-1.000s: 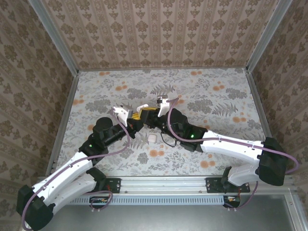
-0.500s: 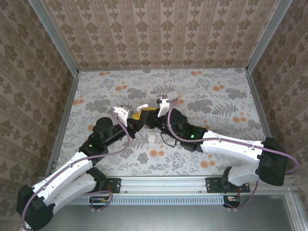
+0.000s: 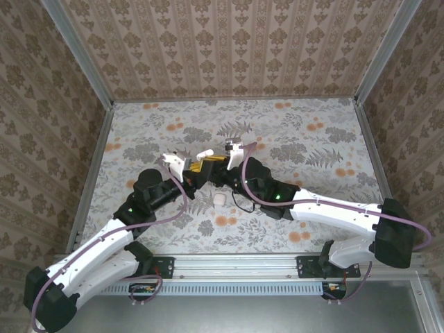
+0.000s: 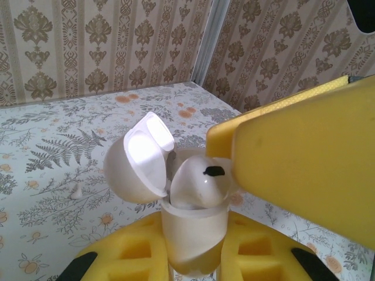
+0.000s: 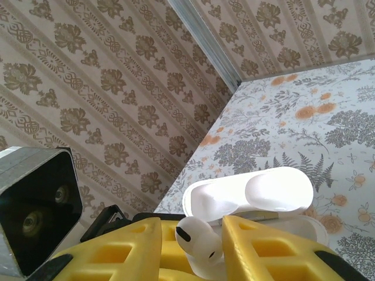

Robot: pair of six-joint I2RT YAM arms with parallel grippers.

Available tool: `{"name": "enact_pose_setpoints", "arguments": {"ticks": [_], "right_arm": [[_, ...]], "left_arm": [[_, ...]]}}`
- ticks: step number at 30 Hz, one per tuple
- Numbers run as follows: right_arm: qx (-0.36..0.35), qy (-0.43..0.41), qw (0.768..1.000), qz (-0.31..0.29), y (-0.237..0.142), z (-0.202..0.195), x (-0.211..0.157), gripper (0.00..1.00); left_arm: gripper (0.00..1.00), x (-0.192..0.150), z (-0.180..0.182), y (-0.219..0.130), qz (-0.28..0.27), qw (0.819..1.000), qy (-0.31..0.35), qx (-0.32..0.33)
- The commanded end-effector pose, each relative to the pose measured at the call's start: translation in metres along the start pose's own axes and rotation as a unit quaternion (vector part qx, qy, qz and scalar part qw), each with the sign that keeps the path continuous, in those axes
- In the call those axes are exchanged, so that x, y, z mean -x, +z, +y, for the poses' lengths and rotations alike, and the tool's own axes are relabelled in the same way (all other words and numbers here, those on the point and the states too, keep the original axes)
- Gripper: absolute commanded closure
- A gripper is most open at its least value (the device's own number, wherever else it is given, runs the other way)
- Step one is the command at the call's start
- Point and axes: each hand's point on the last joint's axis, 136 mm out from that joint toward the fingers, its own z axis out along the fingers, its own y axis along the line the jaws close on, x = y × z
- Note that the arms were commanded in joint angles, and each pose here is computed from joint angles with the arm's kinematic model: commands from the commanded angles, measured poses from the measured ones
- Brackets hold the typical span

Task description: Insert wireless bluetooth earbuds into charging case

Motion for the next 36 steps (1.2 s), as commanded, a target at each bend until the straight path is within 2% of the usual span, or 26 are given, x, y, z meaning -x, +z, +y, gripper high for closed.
{"name": "enact_pose_setpoints", "arguments": {"ticks": [1, 9, 16, 18, 27, 31, 36], "right_arm": [[0.001, -0.010, 1.000, 0.007, -0.011, 0.004, 0.001, 0.66], [-0.017, -0.041, 0.999, 0.009, -0.034, 0.004, 0.029, 0.60], [0.012, -0.064, 0.996, 0.061, -0.049, 0.016, 0.042, 0.60], [0.028, -0.069, 0.994, 0.082, -0.051, 0.022, 0.041, 0.62], [0.118, -0.080, 0.970, 0.197, -0.048, 0.055, 0.009, 0.81], [0.114, -0.075, 0.967, 0.216, -0.044, 0.052, 0.000, 0.87], [0.097, -0.067, 0.971, 0.208, -0.039, 0.040, 0.004, 0.88]], "left_arm": [[1.00, 0.045, -0.014, -0.008, -0.065, 0.998, 0.019, -0.014], [1.00, 0.039, -0.015, -0.010, -0.052, 0.998, 0.035, -0.016], [1.00, 0.035, -0.023, -0.012, -0.044, 0.997, 0.052, -0.039], [1.00, 0.035, -0.027, -0.012, -0.044, 0.996, 0.058, -0.051], [1.00, 0.032, -0.033, -0.012, -0.046, 0.994, 0.066, -0.071], [1.00, 0.033, -0.034, -0.013, -0.048, 0.994, 0.065, -0.074], [1.00, 0.033, -0.036, -0.014, -0.049, 0.993, 0.066, -0.079]]}}
